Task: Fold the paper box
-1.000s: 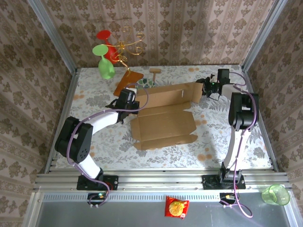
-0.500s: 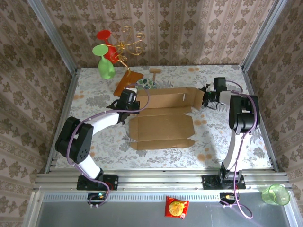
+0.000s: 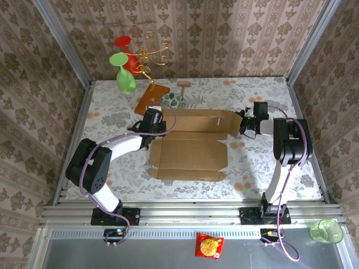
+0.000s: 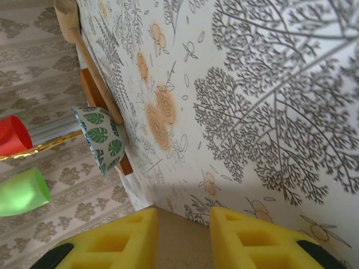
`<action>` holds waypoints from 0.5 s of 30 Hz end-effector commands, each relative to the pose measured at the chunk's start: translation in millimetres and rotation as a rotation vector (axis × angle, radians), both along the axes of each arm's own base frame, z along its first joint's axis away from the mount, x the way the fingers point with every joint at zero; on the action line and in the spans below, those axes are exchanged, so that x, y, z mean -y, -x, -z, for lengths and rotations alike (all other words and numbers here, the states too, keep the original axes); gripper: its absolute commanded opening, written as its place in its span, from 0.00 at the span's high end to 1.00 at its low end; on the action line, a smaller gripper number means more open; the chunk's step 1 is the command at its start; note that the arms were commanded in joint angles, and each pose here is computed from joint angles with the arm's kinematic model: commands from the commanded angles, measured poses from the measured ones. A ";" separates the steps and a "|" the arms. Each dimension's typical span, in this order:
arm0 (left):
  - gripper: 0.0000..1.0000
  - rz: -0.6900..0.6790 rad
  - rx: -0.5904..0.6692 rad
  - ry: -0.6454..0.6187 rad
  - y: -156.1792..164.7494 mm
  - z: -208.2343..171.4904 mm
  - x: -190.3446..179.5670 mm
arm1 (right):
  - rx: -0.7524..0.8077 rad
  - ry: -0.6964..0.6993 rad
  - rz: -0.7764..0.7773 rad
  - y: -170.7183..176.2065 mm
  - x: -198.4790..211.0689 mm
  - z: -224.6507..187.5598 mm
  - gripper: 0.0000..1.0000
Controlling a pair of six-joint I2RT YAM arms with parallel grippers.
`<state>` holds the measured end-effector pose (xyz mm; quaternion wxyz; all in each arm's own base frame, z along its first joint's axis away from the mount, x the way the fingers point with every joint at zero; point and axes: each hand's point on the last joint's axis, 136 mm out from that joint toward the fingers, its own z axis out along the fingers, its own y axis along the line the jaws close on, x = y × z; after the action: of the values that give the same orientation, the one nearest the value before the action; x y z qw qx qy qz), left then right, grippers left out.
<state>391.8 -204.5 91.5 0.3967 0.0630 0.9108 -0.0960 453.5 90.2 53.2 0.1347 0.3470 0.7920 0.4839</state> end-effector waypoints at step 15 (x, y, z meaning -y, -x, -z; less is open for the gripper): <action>1.00 -0.032 0.021 0.045 2.6 -7.6 3.8 | -0.042 -0.076 0.104 18.4 -10.3 -11.0 0.48</action>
<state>391.3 -205.9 92.3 0.4009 0.0503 0.9091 -0.1014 443.9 94.8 64.8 0.1418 0.3985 0.7565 0.4987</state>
